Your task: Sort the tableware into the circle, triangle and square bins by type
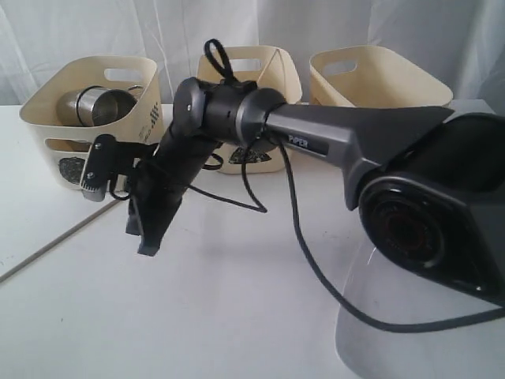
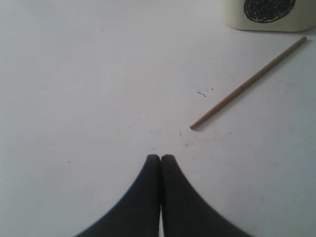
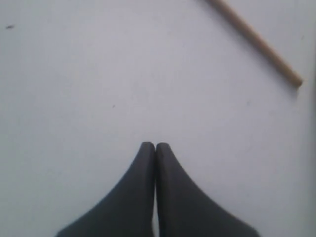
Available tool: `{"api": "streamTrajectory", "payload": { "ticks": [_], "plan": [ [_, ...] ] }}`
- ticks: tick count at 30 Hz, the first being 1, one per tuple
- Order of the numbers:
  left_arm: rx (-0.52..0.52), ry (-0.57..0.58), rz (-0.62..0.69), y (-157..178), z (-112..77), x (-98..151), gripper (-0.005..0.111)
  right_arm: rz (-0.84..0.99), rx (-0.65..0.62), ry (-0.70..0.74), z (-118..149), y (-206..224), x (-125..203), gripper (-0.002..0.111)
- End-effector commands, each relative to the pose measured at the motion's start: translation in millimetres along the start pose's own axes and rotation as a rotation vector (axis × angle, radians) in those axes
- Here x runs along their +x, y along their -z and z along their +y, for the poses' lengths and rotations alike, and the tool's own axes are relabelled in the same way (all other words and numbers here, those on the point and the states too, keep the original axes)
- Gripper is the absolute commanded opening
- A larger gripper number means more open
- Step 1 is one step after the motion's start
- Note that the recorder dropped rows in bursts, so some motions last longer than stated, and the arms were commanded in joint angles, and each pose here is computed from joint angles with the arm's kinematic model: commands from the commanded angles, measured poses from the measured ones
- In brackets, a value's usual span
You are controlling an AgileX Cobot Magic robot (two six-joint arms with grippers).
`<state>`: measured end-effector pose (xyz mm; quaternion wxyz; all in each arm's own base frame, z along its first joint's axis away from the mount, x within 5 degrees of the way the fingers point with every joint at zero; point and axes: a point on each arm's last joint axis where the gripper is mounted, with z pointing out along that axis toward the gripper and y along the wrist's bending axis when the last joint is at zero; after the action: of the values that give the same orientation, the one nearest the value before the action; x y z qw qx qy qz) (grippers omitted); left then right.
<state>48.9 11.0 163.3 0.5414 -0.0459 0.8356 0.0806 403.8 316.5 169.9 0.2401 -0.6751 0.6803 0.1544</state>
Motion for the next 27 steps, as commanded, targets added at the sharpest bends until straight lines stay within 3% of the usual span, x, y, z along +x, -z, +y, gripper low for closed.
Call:
{"api": "streamTrajectory", "payload": {
  "ticks": [1,7,9,12,17,22,27],
  "plan": [
    [0.005,0.0,-0.001,0,-0.4,1,0.0,-0.096,0.12,0.01,4,-13,-23,0.004],
    [0.005,0.0,-0.001,0,-0.4,1,0.0,-0.27,0.255,-0.069,14,-32,-56,0.034],
    [0.005,0.0,-0.001,0,-0.4,1,0.0,-0.366,0.362,-0.217,9,-38,-63,0.042],
    [0.005,0.0,-0.001,0,-0.4,1,0.0,-0.493,0.447,-0.48,0,-44,-65,0.042],
    [0.005,0.0,-0.001,0,-0.4,1,0.0,-0.409,0.233,-0.543,14,-72,-58,0.041],
    [0.005,0.0,-0.001,0,-0.4,1,0.0,-0.473,0.287,-0.612,1,-81,-60,0.04],
    [0.005,0.0,-0.001,0,-0.4,1,0.0,-0.456,0.219,-0.719,-16,-92,-39,0.032]
  ]
}}
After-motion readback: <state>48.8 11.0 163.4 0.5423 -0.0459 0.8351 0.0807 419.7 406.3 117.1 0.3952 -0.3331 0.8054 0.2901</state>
